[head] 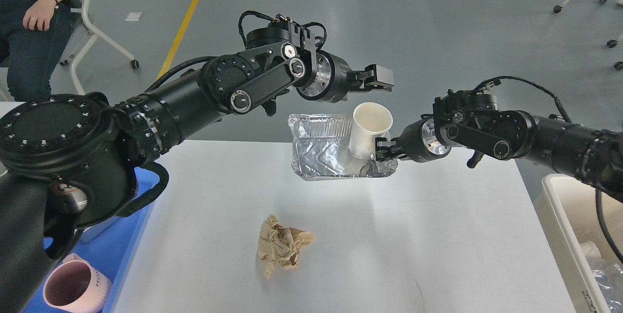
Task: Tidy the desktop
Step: 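Raise the left gripper away from the foil tray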
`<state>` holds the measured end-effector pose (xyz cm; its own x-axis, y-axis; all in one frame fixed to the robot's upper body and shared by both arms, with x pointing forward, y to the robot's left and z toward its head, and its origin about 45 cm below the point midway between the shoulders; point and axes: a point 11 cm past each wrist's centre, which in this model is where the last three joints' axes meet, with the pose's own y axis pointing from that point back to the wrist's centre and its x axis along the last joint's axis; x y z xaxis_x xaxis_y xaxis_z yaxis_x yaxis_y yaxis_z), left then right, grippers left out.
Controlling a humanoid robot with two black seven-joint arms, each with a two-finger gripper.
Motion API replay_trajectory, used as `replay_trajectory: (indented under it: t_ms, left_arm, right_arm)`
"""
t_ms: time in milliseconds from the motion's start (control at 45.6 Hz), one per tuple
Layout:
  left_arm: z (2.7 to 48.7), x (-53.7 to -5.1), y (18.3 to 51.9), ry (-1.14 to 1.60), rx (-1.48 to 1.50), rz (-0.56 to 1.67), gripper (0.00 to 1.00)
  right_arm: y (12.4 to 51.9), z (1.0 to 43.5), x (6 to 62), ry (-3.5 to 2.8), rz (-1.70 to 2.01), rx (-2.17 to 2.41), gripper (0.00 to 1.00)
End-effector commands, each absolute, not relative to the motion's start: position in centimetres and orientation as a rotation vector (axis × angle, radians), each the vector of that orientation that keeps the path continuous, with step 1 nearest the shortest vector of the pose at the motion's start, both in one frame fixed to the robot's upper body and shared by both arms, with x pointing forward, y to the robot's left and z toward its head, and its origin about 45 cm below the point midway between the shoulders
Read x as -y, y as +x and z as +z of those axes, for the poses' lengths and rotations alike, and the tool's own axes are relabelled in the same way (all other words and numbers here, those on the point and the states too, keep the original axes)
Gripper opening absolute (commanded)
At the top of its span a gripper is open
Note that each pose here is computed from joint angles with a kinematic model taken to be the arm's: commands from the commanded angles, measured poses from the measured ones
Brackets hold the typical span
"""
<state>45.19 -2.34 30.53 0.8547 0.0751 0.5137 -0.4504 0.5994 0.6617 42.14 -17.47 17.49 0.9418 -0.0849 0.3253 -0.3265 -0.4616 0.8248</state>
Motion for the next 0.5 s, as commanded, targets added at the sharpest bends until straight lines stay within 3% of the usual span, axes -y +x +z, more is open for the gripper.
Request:
replay_trajectory:
  t_ms: [0,241,483]
  left_arm:
    - [29.9,0.1,45.7,0.794,0.525,0.293,0.98]
    - [27.4,-11.2,47.0,0.816,0.482,0.389,0.98]
    - [26.7,-24.3,43.8,0.857,0.466,0.464,0.98]
  right_arm:
    - [42.1,17.5,18.3,2.037,0.278,0.305,0.0]
    - [42.0,17.1,19.2,2.031,0.261,0.316,0.0]
    - [42.0,17.2,19.2,2.032,0.259,0.319,0.0]
